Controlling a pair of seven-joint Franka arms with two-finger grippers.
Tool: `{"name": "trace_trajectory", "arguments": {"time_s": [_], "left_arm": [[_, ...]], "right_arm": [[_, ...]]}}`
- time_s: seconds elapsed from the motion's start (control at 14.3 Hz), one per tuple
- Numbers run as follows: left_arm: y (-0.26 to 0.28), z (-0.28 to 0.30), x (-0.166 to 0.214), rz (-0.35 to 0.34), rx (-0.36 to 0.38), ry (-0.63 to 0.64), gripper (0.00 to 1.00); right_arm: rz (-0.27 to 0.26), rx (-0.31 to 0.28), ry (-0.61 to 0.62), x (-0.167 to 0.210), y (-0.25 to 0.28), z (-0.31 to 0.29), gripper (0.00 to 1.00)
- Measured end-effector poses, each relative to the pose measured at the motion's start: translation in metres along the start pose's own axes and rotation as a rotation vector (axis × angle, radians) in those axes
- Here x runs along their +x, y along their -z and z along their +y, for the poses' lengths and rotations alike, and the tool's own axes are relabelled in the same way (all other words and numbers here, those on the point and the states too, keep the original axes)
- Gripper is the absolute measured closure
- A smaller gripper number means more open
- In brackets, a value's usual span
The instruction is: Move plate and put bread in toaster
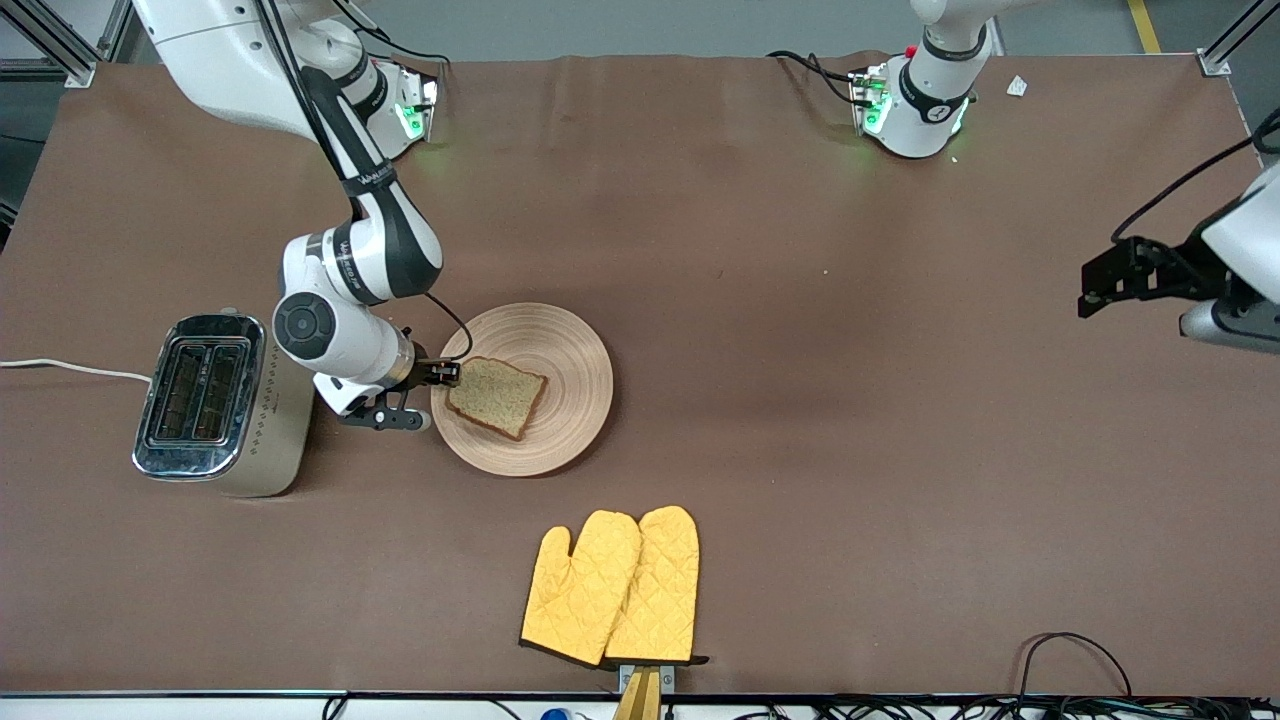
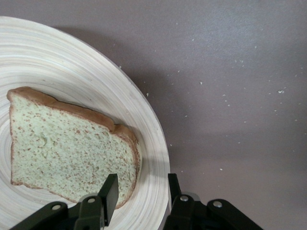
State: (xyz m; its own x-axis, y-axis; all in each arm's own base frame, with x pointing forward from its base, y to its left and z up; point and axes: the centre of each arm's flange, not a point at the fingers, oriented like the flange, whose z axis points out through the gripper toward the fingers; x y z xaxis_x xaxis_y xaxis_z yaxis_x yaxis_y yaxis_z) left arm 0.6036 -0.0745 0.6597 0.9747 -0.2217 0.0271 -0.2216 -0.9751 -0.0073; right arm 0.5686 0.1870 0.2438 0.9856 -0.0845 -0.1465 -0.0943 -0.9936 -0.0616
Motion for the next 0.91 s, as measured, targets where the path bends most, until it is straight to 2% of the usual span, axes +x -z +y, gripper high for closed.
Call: {"name": "trace_trajectory", "arguments": {"time_s": [0.14,0.49,0.91], "left_arm": [[0.004,0.009,-0.01,0.016,0.015,0.013,0.0],[-0.015,-0.003,-0.028,0.018,-0.019,0.066,0.0],[-0.004,0.019,-0.047,0.023,0.017,0.062,0.0]], "right_arm": [[0.005,0.001,0.003,0.0,-0.004,-0.003,0.52],[0.004,0.022,-0.011,-0.002,-0.014,-0.013,0.52],[0.003,0.02,-0.018,-0.001,-0.023,-0.012,0.53]]}}
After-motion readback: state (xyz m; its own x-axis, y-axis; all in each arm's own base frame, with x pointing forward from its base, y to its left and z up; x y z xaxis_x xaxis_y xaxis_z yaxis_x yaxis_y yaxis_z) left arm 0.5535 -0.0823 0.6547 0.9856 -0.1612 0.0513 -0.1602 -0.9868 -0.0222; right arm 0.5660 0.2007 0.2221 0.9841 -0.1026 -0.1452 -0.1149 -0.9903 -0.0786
